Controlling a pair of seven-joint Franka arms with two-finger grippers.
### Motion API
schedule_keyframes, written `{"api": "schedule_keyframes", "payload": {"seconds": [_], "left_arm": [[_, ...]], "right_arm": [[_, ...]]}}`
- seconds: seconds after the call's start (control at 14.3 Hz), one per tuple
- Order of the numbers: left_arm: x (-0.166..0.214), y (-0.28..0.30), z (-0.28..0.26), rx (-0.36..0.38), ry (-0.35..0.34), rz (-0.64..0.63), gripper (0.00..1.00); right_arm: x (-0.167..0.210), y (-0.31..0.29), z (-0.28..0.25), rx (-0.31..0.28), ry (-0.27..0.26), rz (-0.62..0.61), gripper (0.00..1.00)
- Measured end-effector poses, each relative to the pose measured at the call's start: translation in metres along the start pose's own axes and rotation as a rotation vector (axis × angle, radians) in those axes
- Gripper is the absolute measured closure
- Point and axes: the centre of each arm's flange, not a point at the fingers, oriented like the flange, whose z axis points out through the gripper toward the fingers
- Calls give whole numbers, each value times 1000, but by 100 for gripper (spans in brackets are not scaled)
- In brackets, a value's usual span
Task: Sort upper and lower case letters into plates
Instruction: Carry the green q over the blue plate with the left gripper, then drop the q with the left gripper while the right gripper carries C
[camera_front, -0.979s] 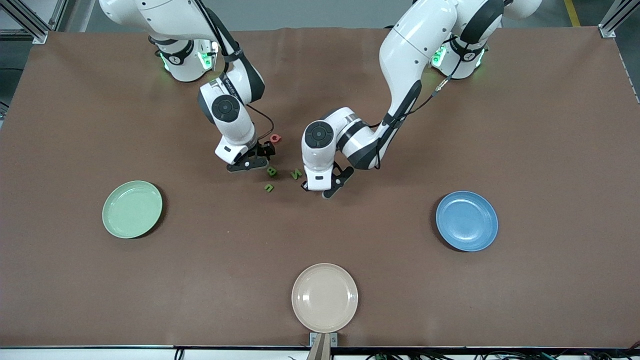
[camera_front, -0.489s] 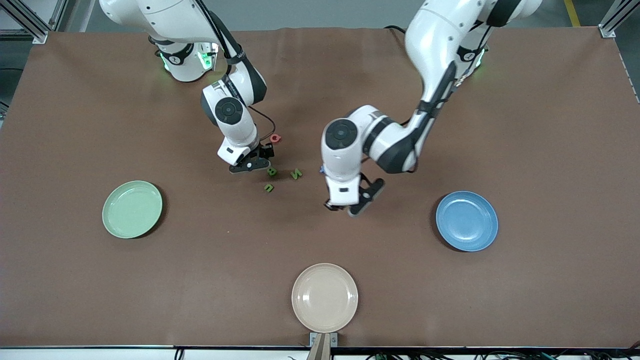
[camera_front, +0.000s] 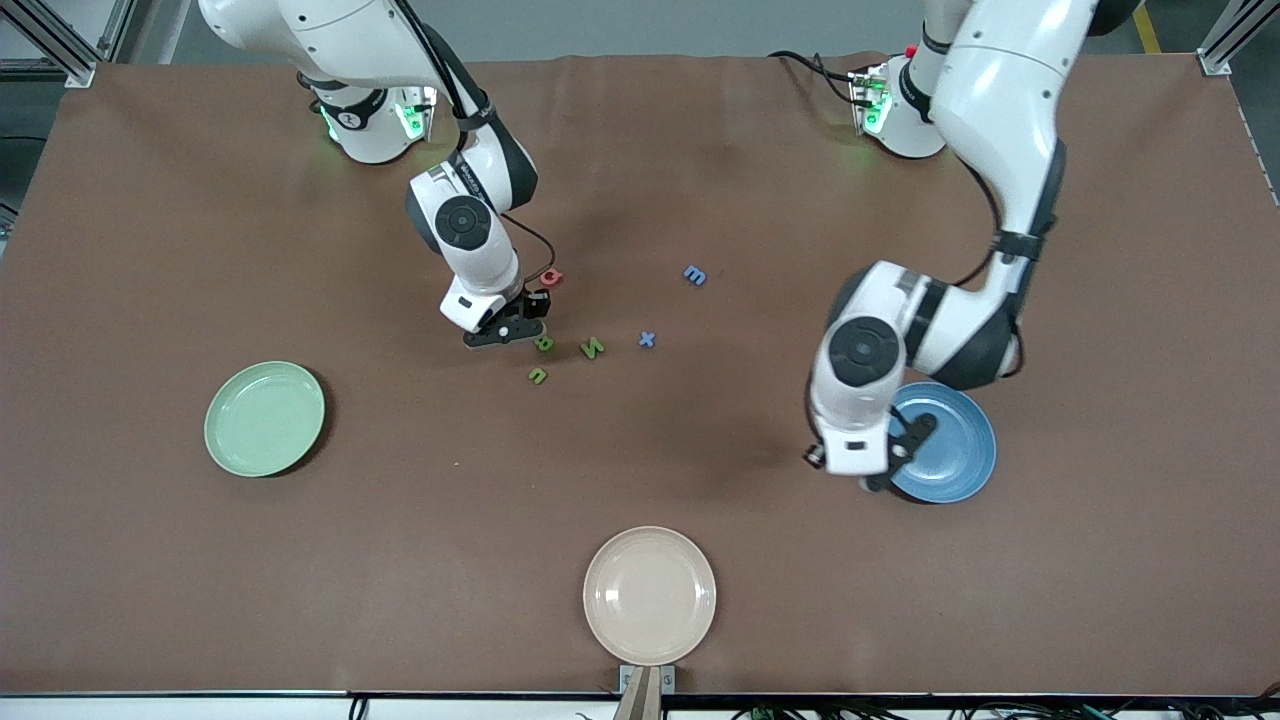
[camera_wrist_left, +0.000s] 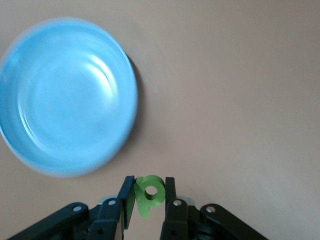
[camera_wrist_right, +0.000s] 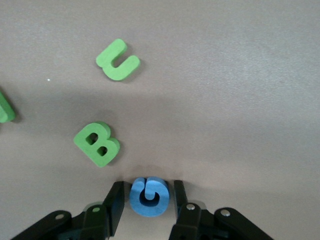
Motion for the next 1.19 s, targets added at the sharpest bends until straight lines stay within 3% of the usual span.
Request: {"api": "schedule_keyframes", "payload": {"seconds": [0.14,0.49,0.77,0.98,1.19], "left_arm": [[31,-26,25,12,-9,40,72],[53,-71,81,87,-65,52,72],[63,-84,100,109,-85,36,69],[59,-80,95,104,-85,45,42],[36,-56,55,115,-92,73,13]], "right_arm": [[1,-2,-1,1,3,-2,65],[1,-1,-1,1,1,-1,66],[10,17,-17,-22,-43,25,66],[31,78,-68,-25,-71,-9,66],[45,182,-101,-7,-62,-66,66]]}}
